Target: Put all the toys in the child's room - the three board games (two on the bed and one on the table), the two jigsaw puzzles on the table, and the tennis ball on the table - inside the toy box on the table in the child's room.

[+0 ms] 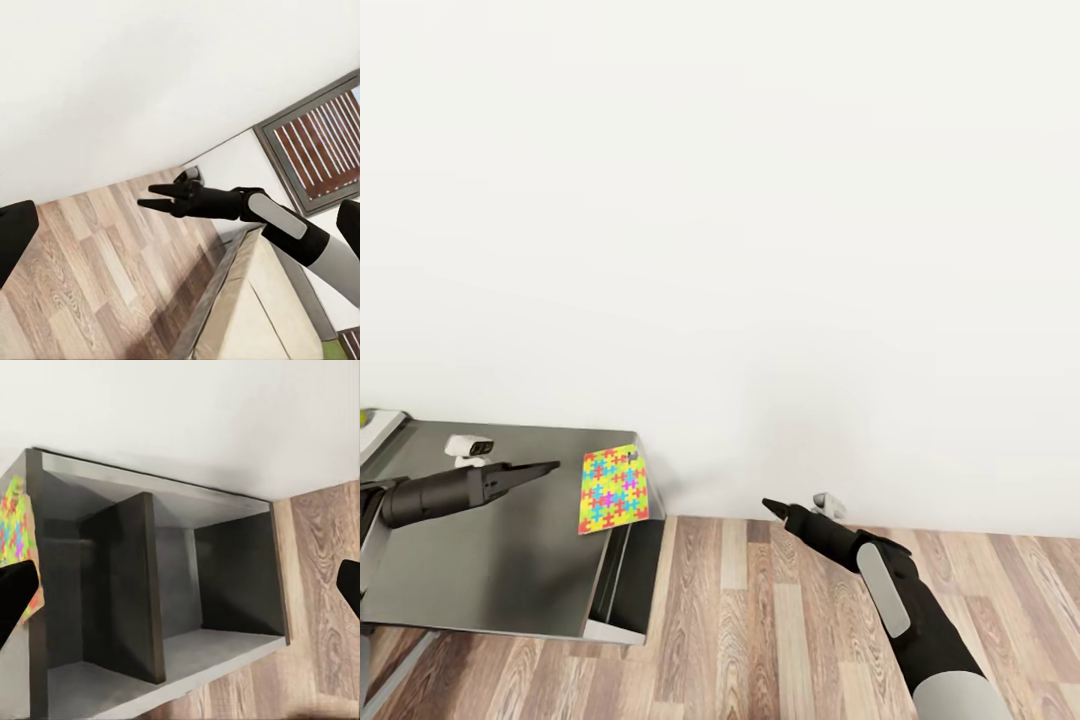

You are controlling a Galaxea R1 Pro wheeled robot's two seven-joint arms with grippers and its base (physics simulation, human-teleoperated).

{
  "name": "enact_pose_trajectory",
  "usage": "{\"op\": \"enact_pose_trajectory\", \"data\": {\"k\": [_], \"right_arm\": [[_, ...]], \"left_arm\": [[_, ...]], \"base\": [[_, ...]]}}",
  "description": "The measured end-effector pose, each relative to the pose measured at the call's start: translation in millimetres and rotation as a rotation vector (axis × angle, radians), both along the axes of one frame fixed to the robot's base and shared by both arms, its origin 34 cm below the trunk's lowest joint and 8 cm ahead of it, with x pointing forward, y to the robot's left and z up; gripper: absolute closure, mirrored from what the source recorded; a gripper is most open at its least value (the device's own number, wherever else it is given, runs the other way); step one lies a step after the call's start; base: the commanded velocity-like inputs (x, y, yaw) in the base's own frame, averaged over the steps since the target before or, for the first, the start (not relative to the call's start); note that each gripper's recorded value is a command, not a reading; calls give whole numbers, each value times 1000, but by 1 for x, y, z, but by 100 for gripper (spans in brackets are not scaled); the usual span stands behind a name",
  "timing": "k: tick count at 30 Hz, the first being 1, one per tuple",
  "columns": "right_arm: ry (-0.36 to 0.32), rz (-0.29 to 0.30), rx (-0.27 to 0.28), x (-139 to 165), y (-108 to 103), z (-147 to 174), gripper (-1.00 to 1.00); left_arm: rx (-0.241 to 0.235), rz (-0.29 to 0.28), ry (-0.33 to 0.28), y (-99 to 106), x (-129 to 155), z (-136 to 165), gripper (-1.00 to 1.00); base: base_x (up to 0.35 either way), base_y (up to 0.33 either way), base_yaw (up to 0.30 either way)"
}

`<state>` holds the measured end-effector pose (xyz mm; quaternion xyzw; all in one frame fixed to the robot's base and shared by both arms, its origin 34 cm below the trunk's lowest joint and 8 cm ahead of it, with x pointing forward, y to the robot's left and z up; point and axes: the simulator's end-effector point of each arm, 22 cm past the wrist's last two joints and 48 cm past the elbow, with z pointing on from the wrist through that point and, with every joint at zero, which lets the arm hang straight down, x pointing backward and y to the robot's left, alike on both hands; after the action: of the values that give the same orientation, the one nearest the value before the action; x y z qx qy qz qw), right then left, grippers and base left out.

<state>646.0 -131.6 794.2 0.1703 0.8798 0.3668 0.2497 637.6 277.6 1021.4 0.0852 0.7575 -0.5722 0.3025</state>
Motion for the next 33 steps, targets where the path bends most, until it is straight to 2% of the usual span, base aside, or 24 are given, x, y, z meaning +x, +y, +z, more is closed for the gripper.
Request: {"op": "enact_pose_trajectory", "data": {"k": [10, 18, 26, 33], "right_arm": [[-56, 19, 62, 4, 6, 20, -100], [-87, 24, 78, 9, 8, 32, -100], [-148, 43, 122, 16, 14, 56, -100], [-167, 47, 128, 19, 15, 65, -100]], "left_arm": [[3, 2, -15, 2, 0, 8, -100], [2, 1, -28, 1, -1, 14, -100], [1, 0, -40, 1, -2, 21, -100], [1, 0, -52, 1, -3, 27, -100]], "base": [[8, 10, 0], [0, 0, 0], [0, 0, 0], [0, 0, 0]]}}
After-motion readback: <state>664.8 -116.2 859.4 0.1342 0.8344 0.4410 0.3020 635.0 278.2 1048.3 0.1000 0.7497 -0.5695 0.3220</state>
